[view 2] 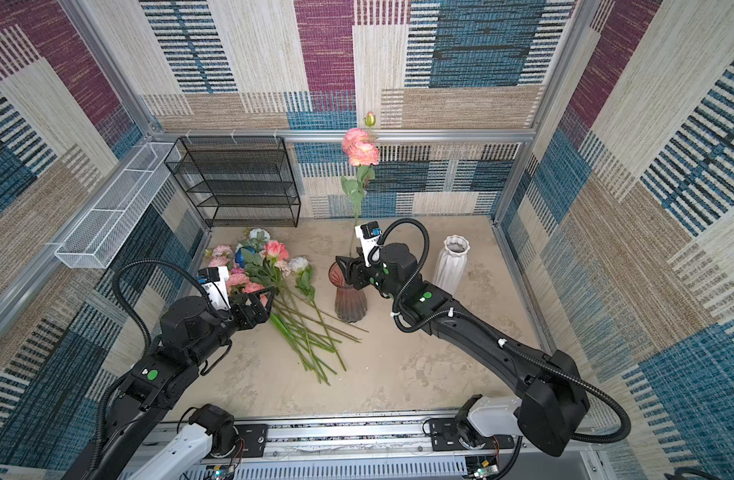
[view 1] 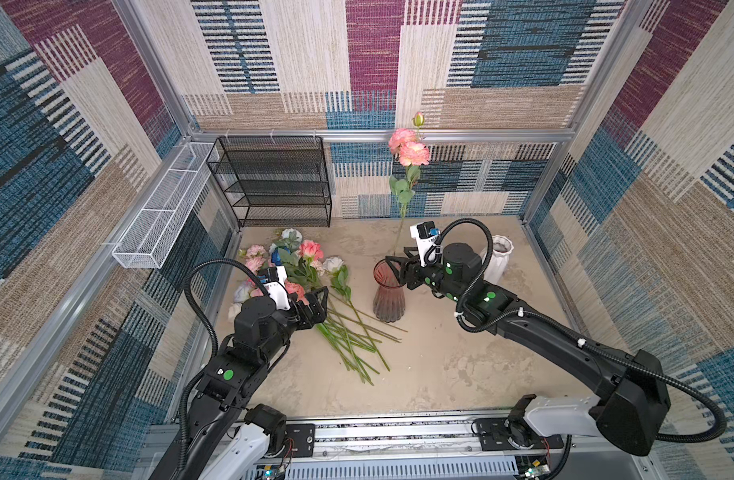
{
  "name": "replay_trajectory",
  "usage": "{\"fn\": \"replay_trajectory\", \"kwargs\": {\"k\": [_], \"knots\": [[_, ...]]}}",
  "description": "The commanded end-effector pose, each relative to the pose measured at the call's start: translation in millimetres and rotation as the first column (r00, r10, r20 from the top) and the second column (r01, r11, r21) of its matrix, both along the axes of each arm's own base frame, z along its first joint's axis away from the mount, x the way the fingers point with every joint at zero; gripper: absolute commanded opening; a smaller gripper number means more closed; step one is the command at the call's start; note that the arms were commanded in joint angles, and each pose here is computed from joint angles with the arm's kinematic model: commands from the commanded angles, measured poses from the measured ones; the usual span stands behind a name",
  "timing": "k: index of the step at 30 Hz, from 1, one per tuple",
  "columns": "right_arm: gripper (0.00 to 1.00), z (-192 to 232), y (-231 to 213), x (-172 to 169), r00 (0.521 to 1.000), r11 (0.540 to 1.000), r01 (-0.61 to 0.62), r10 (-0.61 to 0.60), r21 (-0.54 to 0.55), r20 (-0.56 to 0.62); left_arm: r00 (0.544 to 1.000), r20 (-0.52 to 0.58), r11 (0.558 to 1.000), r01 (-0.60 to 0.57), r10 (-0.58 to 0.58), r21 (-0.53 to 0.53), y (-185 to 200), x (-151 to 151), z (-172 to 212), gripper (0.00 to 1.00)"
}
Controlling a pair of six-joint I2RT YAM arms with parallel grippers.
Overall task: Arrange the flowers into the vase
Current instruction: 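Open and withdraw the right gripper while the left lowers to the flowers, then grasp the blue rose stem with the left gripper and lift it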
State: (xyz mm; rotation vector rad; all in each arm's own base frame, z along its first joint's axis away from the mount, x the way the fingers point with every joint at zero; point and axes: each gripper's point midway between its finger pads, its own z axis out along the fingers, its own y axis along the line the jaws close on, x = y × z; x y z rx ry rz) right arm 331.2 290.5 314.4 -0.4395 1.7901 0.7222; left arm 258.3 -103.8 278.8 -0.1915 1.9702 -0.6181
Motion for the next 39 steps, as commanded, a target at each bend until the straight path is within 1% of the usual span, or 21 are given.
{"fn": "replay_trajectory", "kwargs": {"k": [1, 3, 6, 9, 11, 12, 13, 16, 18, 22, 26, 30, 35, 39], "knots": [[0.66, 18.8, -5.2, -14.4, 1.000, 0.997, -0.024, 0.023, 0.073, 0.011, 0.996, -0.083, 0.999, -0.043, 0.044, 0.005, 6.4, 6.3, -14.9, 0.90], [0.65, 26.4, -10.6, -25.4, 0.999, 0.995, -0.040, 0.038, 0.093, 0.021, 0.985, -0.164, 0.998, -0.059, 0.059, 0.006, 8.2, 13.8, -33.6, 0.82], [0.61, 30.7, -17.7, -38.6, 0.998, 0.993, -0.056, 0.055, 0.108, 0.016, 0.958, -0.282, 0.997, -0.064, 0.049, -0.045, 5.8, 25.9, -64.2, 0.69], [0.58, 31.6, -26.0, -49.7, 0.998, 0.990, -0.059, 0.058, 0.131, 0.011, 0.929, -0.369, 0.994, -0.066, 0.028, -0.092, -1.0, 35.4, -94.6, 0.61], [0.56, 31.8, -32.4, -55.8, 0.999, 0.989, -0.051, 0.050, 0.142, 0.011, 0.911, -0.413, 0.991, -0.074, 0.021, -0.113, -5.7, 41.2, -113.5, 0.54], [0.55, 31.1, -35.6, -57.5, 0.999, 0.988, -0.042, 0.041, 0.146, 0.009, 0.904, -0.427, 0.990, -0.076, 0.020, -0.116, -7.3, 43.8, -121.0, 0.51], [0.54, 29.4, -38.8, -58.8, 0.999, 0.989, -0.033, 0.033, 0.147, 0.008, 0.897, -0.441, 0.989, -0.086, 0.024, -0.120, -8.2, 47.2, -128.4, 0.50], [0.52, 27.0, -44.4, -62.9, 1.000, 0.988, -0.023, 0.022, 0.151, 0.006, 0.902, -0.432, 0.987, -0.070, -0.001, -0.148, -16.6, 62.5, -133.9, 0.48], [0.51, 25.5, -46.9, -64.4, 1.000, 0.988, -0.017, 0.017, 0.153, 0.003, 0.907, -0.421, 0.986, -0.072, 0.002, -0.151, -19.0, 75.0, -134.9, 0.47], [0.49, 23.2, -49.4, -66.7, 1.000, 0.988, -0.013, 0.013, 0.156, -0.001, 0.904, -0.426, 0.988, -0.105, 0.047, -0.114, -17.8, 102.8, -148.3, 0.36], [0.49, 24.5, -54.2, -69.4, 1.000, 0.987, -0.001, 0.001, 0.161, -0.002, 0.884, -0.457, 0.987, -0.146, 0.098, -0.073, -14.9, 126.5, -169.0, 0.35], [0.48, 28.5, -61.4, -72.6, 1.000, 0.987, 0.018, -0.019, 0.162, 0.006, 0.870, -0.477, 0.981, -0.180, 0.125, -0.072, -14.2, 143.0, -185.1, 0.34], [0.48, 31.5, -70.0, -75.3, 0.999, 0.986, 0.044, -0.046, 0.163, 0.012, 0.839, -0.512, 0.970, -0.238, 0.185, -0.039, -5.3, 151.4, -203.0, 0.34], [0.47, 31.9, -72.6, -75.9, 0.998, 0.986, 0.052, -0.055, 0.160, 0.017, 0.828, -0.520, 0.965, -0.261, 0.210, -0.025, -0.4, 156.7, -212.6, 0.34]]}}
